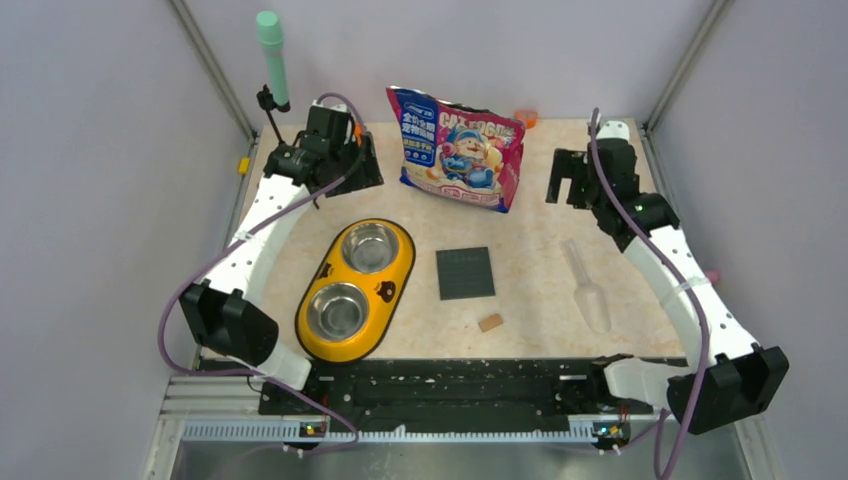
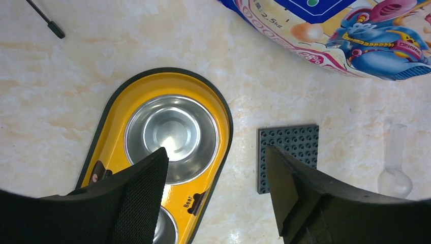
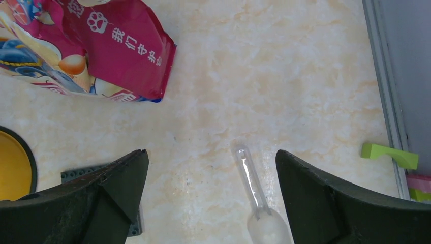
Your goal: Serve the pet food
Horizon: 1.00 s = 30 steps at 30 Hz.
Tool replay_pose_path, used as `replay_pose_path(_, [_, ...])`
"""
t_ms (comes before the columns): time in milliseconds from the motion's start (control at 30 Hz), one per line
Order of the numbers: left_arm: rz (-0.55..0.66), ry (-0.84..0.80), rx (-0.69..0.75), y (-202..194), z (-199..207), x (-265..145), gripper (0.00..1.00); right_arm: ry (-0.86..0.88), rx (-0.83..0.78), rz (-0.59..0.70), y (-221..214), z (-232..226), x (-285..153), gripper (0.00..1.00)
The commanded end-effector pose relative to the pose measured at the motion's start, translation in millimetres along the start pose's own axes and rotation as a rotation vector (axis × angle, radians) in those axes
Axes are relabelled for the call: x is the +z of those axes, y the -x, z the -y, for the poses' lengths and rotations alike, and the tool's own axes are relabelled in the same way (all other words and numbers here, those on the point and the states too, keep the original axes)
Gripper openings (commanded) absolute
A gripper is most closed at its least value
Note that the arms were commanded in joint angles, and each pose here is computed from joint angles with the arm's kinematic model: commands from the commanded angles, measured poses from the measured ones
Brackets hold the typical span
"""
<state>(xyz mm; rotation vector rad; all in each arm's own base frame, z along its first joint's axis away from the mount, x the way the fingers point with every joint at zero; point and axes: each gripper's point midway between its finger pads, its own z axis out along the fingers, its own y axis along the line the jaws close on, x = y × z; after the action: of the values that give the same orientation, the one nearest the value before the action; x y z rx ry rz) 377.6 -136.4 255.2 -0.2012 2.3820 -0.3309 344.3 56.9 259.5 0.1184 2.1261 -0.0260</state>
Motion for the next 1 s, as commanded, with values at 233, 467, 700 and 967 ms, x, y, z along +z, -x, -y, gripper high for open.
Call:
replay_pose_path(233, [0.216, -0.124, -0.027, 39, 19, -40, 0.76, 0.274, -0.087, 0.266, 86, -43, -42, 0.97])
replay_pose_path(467, [0.205, -0.263, -0.173, 31, 31, -36, 0.87, 0.518, -0.169, 0.403, 150, -96, -58, 0.97])
replay_pose_path(700, [0.204, -0.263, -0.225, 25, 28, -34, 0.94, 0.613, -0.342, 0.363, 170, -136, -24, 0.97])
replay_pose_path(967, [0.215, -0.162, -0.262, 20, 8, -50, 0.97, 0.67, -0.481, 0.209, 141, -169, 47, 0.98])
